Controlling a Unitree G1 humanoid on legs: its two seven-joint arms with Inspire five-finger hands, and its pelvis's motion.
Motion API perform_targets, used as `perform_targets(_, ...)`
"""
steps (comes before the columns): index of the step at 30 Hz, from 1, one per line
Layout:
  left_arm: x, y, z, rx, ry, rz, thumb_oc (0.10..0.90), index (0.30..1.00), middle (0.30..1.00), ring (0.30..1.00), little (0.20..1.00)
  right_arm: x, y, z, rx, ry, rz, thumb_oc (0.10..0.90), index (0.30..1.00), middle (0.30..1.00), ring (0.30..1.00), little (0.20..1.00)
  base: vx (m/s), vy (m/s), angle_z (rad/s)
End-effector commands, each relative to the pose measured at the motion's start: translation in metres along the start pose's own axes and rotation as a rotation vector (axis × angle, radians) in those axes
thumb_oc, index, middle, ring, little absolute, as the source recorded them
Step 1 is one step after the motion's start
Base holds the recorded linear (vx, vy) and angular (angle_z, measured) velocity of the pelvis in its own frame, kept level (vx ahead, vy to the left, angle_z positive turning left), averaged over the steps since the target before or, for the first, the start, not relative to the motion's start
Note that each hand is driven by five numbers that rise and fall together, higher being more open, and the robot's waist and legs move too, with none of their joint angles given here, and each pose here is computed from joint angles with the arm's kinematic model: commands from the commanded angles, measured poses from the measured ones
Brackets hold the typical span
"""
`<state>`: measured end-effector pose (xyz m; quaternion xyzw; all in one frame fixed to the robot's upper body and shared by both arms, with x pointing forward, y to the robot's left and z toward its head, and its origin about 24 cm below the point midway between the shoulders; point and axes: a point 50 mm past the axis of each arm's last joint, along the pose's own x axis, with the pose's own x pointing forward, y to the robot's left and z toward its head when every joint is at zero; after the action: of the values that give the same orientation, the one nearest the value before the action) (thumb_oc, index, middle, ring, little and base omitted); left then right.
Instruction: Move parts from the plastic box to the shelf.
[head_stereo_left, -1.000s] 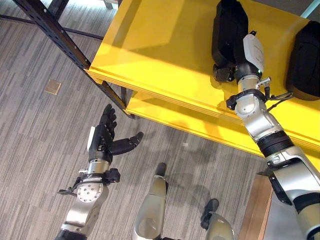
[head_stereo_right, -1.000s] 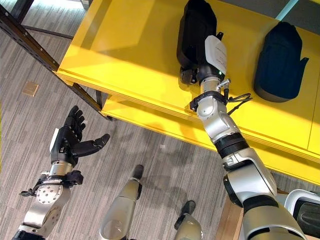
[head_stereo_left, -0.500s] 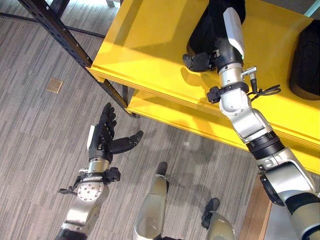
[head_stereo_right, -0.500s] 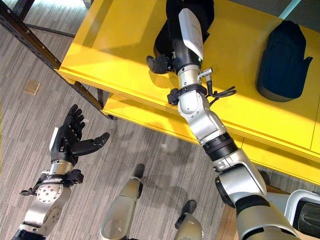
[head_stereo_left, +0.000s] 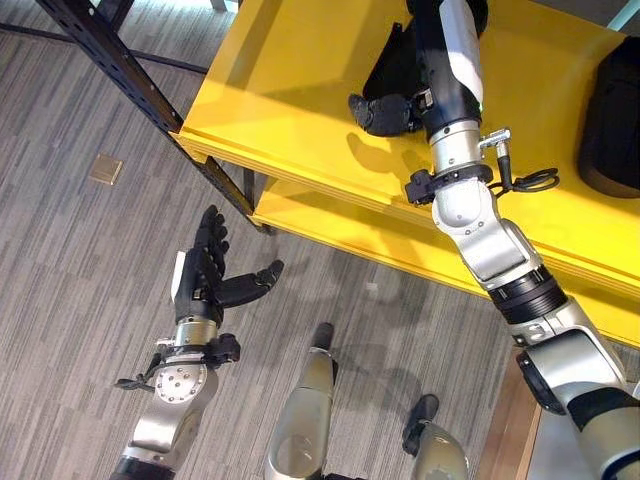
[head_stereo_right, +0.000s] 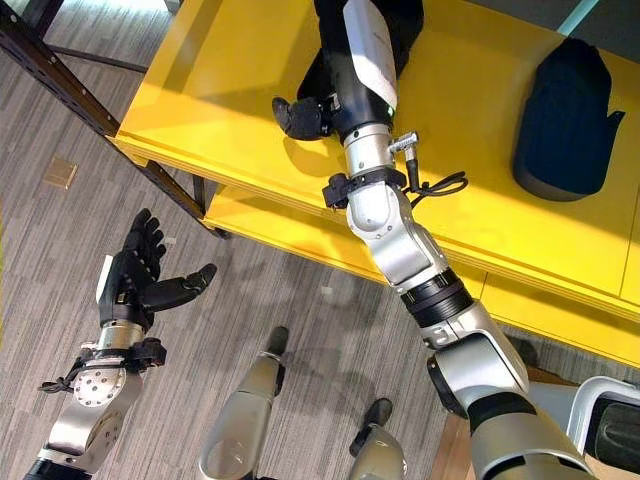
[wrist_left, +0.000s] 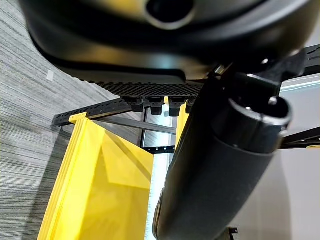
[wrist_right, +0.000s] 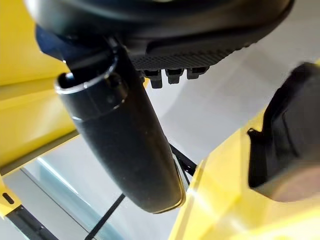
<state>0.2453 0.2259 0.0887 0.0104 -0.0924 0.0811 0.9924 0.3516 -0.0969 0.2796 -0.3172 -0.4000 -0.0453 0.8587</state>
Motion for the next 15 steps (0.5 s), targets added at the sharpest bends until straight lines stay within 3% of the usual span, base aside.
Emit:
perform_targets(1, -0.002, -0.006, 0.046, -0.042, -0.229, -0.051, 0.9, 1.0, 1.0, 1.0, 1.0, 0.012, -0.029, 0.044, 0.037, -0.24, -0.156, 0.9, 1.0, 1.0, 1.0, 1.0, 0.0, 0.0, 0.0)
perform_targets(15, -0.002, -0.005, 0.043, -0.031, -0.22, -0.057, 0.9, 1.0, 1.0, 1.0, 1.0, 0.006, -0.007, -0.002, 0.071, -0.009, -0.07, 0.9, 1.0, 1.0, 1.0, 1.0, 0.0, 0.0, 0.0)
